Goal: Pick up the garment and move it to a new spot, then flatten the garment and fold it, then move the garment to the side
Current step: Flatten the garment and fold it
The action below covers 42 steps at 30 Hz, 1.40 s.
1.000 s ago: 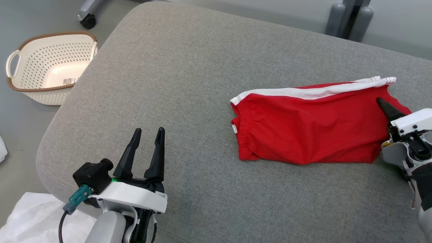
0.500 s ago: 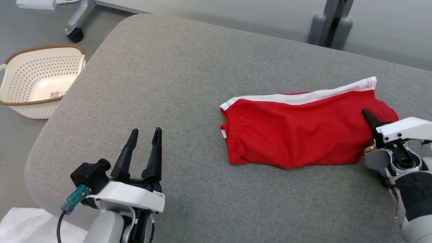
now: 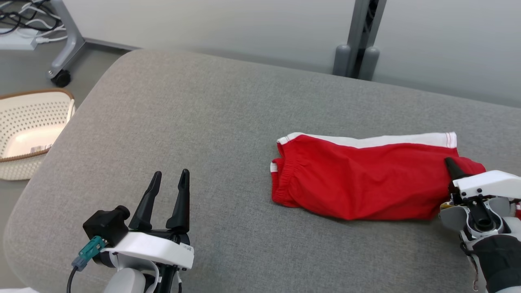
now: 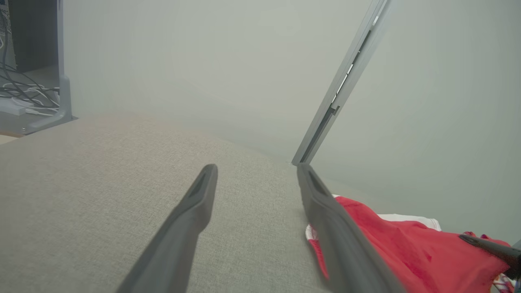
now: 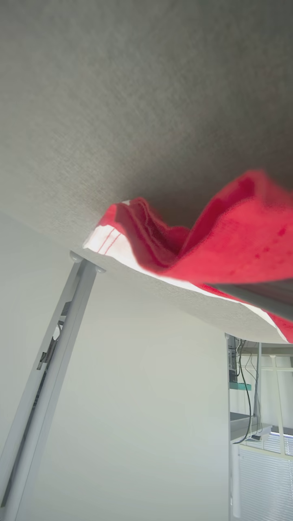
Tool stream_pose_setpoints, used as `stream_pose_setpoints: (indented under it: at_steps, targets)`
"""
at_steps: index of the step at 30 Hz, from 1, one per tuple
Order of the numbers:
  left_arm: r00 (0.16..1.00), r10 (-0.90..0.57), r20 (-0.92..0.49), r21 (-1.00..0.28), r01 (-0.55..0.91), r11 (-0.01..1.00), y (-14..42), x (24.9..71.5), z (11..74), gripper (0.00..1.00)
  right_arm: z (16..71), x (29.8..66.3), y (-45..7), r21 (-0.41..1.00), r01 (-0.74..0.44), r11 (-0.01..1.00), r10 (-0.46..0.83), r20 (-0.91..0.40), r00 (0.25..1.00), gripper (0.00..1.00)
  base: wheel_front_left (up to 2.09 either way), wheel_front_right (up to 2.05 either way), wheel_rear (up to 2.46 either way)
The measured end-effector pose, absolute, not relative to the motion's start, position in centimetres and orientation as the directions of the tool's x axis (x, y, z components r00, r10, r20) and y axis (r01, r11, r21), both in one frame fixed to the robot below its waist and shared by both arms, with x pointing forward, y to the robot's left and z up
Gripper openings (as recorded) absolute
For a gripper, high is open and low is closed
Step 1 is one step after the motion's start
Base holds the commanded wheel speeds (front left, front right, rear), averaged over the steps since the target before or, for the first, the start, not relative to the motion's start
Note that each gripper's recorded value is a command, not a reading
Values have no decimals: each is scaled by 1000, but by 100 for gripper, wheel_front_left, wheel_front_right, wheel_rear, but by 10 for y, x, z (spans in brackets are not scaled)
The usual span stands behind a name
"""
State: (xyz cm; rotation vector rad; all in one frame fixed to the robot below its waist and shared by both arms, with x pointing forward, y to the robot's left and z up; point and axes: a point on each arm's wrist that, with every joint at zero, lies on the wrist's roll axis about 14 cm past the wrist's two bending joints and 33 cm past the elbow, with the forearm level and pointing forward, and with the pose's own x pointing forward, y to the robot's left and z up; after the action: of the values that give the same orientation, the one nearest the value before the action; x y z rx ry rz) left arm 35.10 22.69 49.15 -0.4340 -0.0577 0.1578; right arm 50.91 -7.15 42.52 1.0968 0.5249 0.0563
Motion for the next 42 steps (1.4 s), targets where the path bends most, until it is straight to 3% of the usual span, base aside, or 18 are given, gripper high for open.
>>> stream_pose_setpoints:
  at_steps: [9,18,25,28,31,42]
  targets:
    - [990,132,47,-436,-98,894,215,345,498,100,430,491,-113,830,250,498,155,-369,917,0,0,0,0]
    - [993,109,50,-443,-76,893,207,338,497,100,433,473,-127,781,228,582,104,-350,931,0,0,0,0]
    - [993,99,61,-441,-63,895,204,336,500,100,464,478,-100,762,76,643,171,-239,956,0,0,0,0]
    - [989,139,55,-520,-91,849,213,332,498,100,472,476,-84,748,14,664,213,-206,955,0,0,0,0]
    - [988,145,57,-514,-95,852,214,330,498,100,480,476,-67,728,-52,684,256,-172,951,0,0,0,0]
    - [979,200,37,-517,-153,842,231,320,492,100,494,463,9,663,-271,698,452,-116,884,0,0,0,0]
